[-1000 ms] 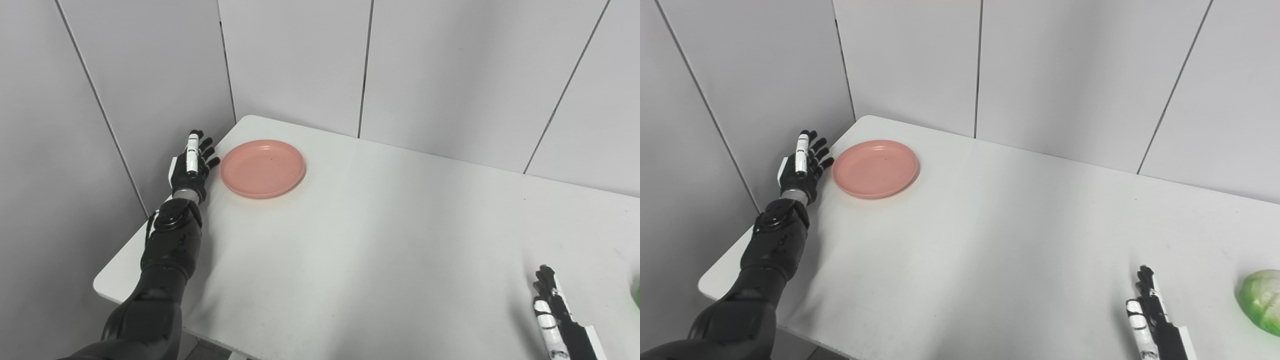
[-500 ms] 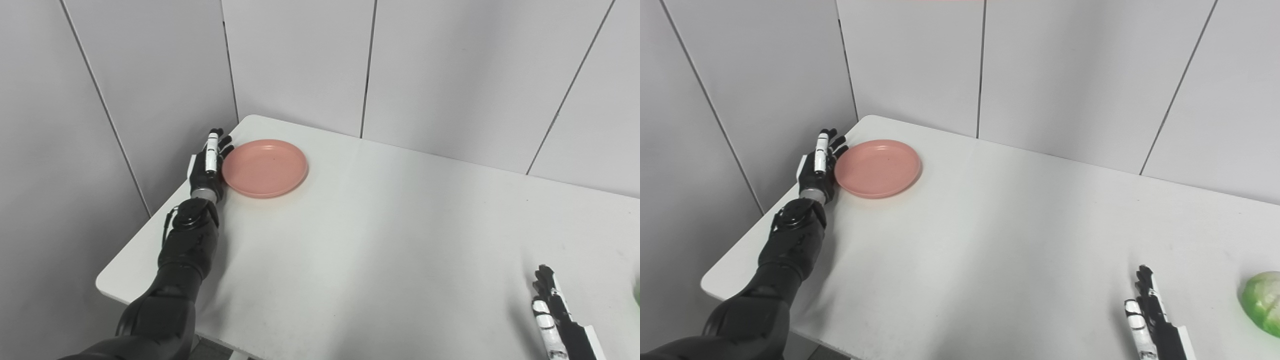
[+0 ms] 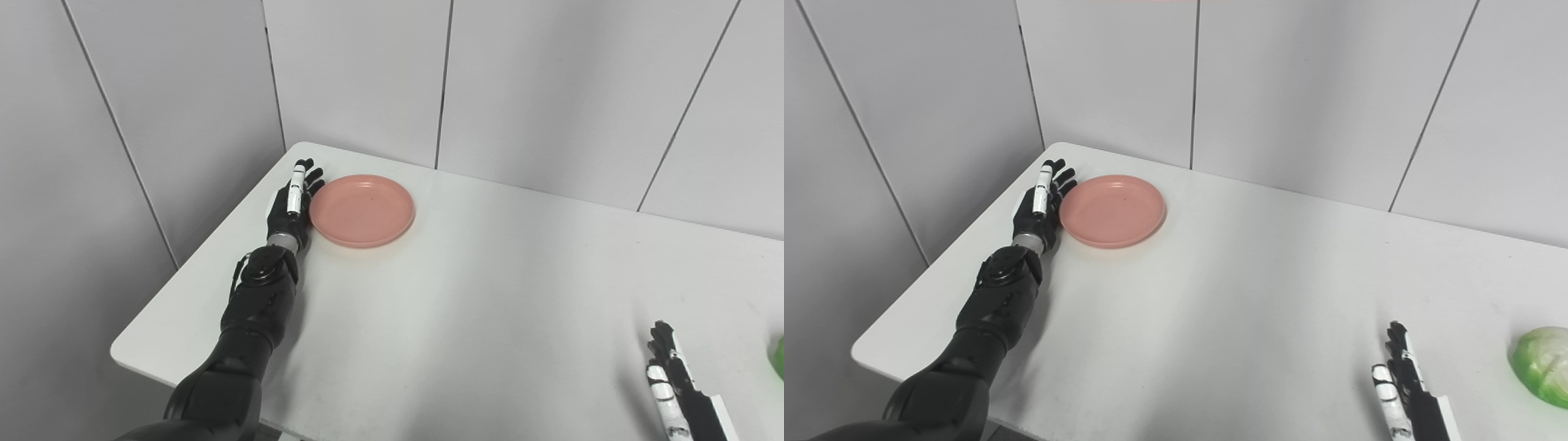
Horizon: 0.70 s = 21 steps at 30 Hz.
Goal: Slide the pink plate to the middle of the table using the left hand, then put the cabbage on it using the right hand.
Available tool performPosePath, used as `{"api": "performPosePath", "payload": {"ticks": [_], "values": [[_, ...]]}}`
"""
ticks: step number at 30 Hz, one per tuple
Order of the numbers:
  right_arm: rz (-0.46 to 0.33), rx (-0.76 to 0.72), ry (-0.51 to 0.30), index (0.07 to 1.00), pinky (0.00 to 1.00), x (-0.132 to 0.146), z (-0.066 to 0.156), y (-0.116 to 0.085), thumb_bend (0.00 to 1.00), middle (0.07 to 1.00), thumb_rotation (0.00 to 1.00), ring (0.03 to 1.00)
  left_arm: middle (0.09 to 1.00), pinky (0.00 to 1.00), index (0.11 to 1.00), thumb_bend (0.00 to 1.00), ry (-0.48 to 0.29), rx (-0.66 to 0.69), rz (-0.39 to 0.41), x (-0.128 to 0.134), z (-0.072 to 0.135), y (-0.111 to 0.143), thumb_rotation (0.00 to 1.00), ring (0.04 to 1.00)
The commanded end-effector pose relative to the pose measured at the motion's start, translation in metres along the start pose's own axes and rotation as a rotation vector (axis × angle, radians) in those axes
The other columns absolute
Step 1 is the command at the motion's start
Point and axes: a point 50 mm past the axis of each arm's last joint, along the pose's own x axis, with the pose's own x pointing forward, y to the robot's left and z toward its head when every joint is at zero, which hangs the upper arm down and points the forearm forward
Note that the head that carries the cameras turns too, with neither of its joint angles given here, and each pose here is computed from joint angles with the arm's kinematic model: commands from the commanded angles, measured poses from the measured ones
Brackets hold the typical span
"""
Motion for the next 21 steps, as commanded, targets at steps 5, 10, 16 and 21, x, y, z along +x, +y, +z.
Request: {"api": "performPosePath", "payload": {"ticks": [5,10,16,21], "values": [[-0.013,-0.016,-0.053,1.000,0.99,0.005,0.009,0.001,0.24,0.996,1.00,0.989,0.912,0.91,0.906,0.44,0.079,-0.042,-0.052,-0.001,-0.015,-0.014,1.00,0.912],[-0.017,-0.004,-0.047,1.000,0.99,0.005,0.009,0.003,0.26,0.998,1.00,0.991,0.891,0.88,0.884,0.44,0.099,-0.039,-0.076,-0.003,-0.024,-0.026,1.00,0.890],[-0.014,-0.013,-0.051,0.999,0.98,0.006,0.007,0.004,0.27,0.997,1.00,0.990,0.902,0.89,0.894,0.45,0.118,-0.028,-0.143,-0.007,-0.030,-0.045,1.00,0.907],[-0.012,0.010,-0.037,1.000,0.99,0.006,0.008,0.006,0.29,0.999,1.00,0.993,0.909,0.90,0.897,0.44,0.136,-0.040,-0.185,-0.012,-0.035,-0.064,1.00,0.910]]}}
